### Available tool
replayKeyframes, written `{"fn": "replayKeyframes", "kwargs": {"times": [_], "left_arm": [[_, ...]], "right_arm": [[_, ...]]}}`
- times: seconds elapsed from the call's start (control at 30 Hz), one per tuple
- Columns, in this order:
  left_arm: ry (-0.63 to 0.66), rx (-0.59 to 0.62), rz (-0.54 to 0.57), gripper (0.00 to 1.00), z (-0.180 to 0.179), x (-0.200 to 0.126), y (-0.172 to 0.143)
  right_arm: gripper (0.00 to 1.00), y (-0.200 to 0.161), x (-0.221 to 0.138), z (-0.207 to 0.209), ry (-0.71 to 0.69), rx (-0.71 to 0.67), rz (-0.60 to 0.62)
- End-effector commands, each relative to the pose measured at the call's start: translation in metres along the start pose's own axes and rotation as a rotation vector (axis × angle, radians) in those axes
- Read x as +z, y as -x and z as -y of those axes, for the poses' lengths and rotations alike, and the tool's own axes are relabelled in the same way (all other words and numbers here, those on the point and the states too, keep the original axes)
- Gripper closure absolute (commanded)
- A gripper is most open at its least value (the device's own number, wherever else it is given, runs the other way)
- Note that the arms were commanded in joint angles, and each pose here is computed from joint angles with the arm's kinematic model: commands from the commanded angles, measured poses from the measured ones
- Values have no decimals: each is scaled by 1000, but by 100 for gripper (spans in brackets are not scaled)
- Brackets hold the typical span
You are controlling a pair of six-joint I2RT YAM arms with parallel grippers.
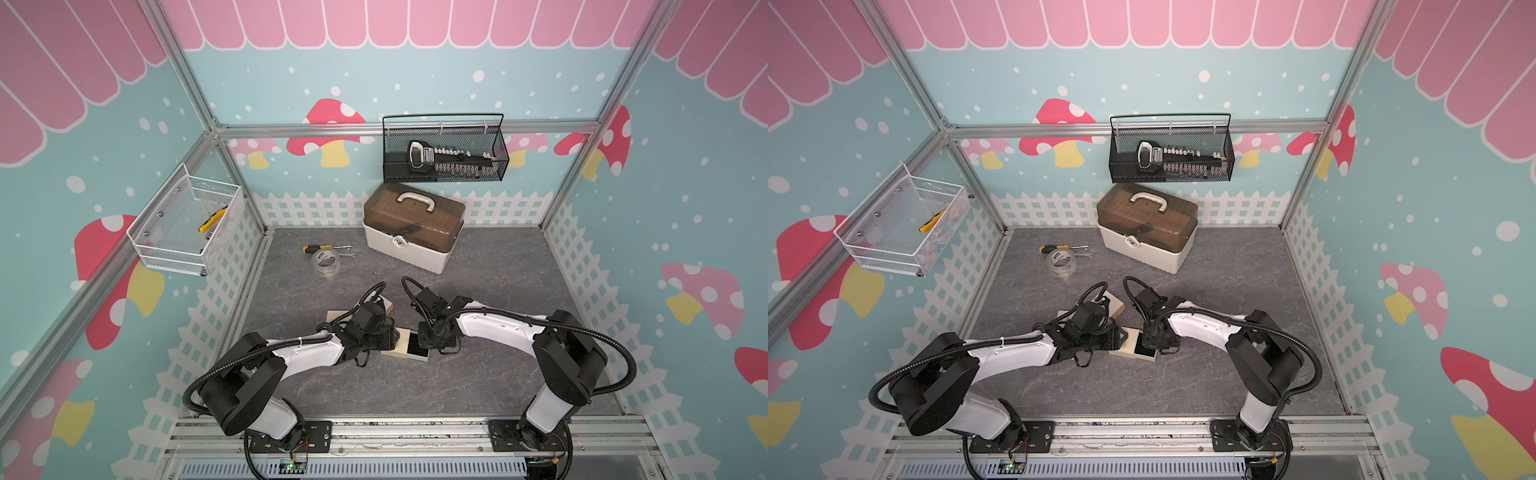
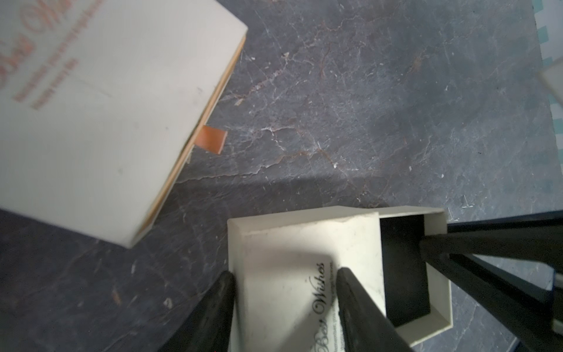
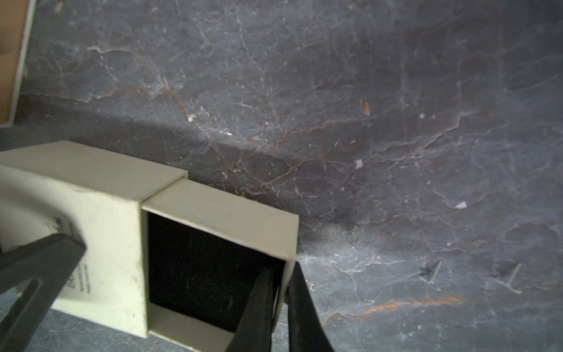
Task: Place the earrings into the drawer-style jewelry box
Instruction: Adjust the drawer in the jewelry box, then pick up the earring from the inner lining.
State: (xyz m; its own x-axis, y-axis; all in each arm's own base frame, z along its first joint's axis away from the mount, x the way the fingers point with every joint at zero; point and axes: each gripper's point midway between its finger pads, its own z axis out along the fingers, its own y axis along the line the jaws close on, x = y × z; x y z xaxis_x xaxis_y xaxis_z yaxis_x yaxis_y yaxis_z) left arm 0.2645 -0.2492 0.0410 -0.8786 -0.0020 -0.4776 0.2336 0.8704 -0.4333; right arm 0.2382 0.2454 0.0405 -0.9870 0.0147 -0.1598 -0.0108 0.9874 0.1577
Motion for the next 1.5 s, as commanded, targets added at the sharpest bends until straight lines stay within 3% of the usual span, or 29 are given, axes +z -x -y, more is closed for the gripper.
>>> {"fn": "replayKeyframes", "kwargs": {"times": [0.0,0.17,0.33,0.6,0.73,0.83,1.03,1.13,1.47], "left_arm": [[96,3,-59,46,-24,-1,-18],[97,3,-44,43,-23,-5,-14],[48,6,38,28,-8,-29,8],[-9,59,203,14,12,-81,38],[-80,89,294,11,29,-96,40],[-145,109,318,11,47,-98,37],[-214,136,260,12,75,-77,19],[-264,135,238,13,87,-66,12],[-298,178,199,16,116,-39,-13]], "right_arm": [[89,-10,3,-1,-11,-15,-38],[78,-9,-2,1,-12,-19,-23],[61,3,-31,6,-6,-61,81],[54,24,-86,36,-41,-224,353],[46,26,-98,39,25,-366,426],[44,17,-97,48,80,-344,315],[57,-12,-66,52,189,-388,65],[58,-17,-51,56,199,-399,-28],[67,-11,-25,69,165,-419,-121]]}}
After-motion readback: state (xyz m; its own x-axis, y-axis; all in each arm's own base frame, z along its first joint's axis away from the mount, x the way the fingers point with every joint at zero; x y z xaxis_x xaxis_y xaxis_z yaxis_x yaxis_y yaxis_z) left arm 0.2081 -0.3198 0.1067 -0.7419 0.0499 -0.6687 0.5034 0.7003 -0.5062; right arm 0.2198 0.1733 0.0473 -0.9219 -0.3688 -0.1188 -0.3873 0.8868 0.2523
